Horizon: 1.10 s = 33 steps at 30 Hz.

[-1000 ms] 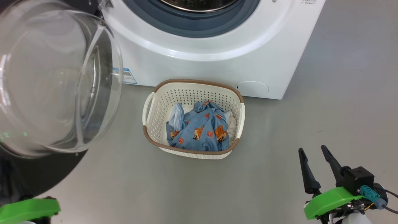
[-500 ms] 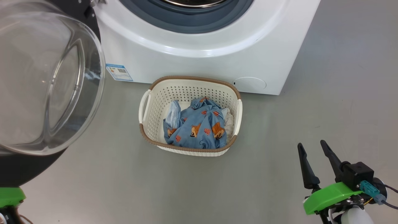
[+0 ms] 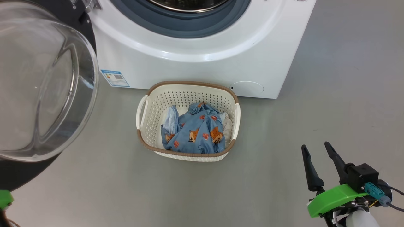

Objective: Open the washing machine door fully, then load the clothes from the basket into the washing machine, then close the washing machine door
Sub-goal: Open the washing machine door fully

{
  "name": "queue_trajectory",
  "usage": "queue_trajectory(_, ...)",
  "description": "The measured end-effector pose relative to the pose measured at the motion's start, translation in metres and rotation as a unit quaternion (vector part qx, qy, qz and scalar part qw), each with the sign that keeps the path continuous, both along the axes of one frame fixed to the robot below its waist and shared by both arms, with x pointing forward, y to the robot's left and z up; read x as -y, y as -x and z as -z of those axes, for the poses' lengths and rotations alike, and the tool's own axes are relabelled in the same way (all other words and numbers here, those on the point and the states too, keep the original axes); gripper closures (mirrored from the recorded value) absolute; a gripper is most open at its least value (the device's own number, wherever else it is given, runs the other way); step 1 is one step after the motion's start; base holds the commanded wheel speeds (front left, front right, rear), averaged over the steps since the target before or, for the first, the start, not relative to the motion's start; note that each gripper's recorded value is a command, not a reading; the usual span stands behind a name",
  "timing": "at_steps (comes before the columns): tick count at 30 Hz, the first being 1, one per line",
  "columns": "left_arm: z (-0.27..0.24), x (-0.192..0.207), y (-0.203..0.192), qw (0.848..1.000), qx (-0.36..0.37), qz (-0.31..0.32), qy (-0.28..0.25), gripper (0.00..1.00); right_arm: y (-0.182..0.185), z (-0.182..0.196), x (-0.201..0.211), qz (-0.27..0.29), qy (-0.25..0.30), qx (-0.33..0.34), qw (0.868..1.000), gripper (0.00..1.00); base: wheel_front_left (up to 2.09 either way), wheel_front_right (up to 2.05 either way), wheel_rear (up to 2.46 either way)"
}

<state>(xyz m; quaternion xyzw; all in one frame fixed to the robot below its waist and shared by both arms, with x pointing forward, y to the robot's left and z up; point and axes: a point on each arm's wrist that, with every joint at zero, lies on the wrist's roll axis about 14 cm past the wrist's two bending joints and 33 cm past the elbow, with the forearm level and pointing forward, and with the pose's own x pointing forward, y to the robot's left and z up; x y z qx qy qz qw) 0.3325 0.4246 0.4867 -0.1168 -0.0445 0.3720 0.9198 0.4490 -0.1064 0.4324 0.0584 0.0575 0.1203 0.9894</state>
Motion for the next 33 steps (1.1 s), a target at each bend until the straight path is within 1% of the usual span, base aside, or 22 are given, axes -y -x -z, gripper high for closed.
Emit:
queue_trajectory(4, -0.011, 0.004, -0.003, 1.0, 0.009, 0.011, -0.017, 1.0, 0.001, -0.003, 0.0, 0.001, 0.0, 0.003, 1.0, 0.0, 0.0, 0.0, 0.0)
queue_trajectory(5, -0.021, 0.008, -0.006, 0.999, 0.022, 0.018, -0.029, 1.0, 0.001, -0.005, 0.0, 0.001, -0.001, 0.005, 1.0, 0.0, 0.0, 0.0, 0.0)
queue_trajectory(9, -0.035, 0.02, -0.006, 0.997, 0.038, 0.038, -0.048, 1.0, 0.001, -0.009, 0.0, 0.001, -0.003, 0.01, 1.0, 0.0, 0.0, 0.0, 0.0)
queue_trajectory(13, -0.034, 0.044, -0.005, 0.994, 0.024, 0.077, -0.068, 1.0, 0.002, -0.013, -0.001, 0.0, -0.006, 0.014, 1.0, 0.0, 0.0, 0.0, 0.0)
queue_trajectory(17, -0.033, 0.07, -0.012, 0.99, 0.034, 0.12, -0.057, 1.0, 0.003, -0.016, 0.0, 0.003, -0.01, 0.017, 1.0, 0.0, 0.0, 0.0, 0.0)
queue_trajectory(18, -0.034, 0.077, -0.014, 0.989, 0.036, 0.13, -0.057, 0.92, 0.003, -0.017, 0.001, 0.004, -0.01, 0.017, 1.0, 0.0, 0.0, 0.0, 0.0)
queue_trajectory(19, -0.035, 0.084, -0.016, 0.988, 0.038, 0.138, -0.06, 0.36, 0.003, -0.017, 0.001, 0.004, -0.01, 0.018, 1.0, 0.0, 0.0, 0.0, 0.0)
queue_trajectory(20, -0.036, 0.089, -0.018, 0.987, 0.039, 0.145, -0.061, 0.0, 0.004, -0.018, 0.002, 0.005, -0.009, 0.019, 1.0, 0.0, 0.0, 0.0, 0.0)
queue_trajectory(25, -0.037, 0.112, -0.021, 0.983, 0.039, 0.17, -0.062, 0.0, 0.006, -0.024, 0.007, 0.011, -0.008, 0.026, 1.0, 0.0, 0.0, 0.0, 0.0)
queue_trajectory(33, -0.028, 0.164, -0.032, 0.967, 0.03, 0.247, -0.062, 0.0, 0.012, -0.039, 0.019, 0.025, -0.011, 0.048, 0.998, 0.0, 0.0, 0.0, 0.0)
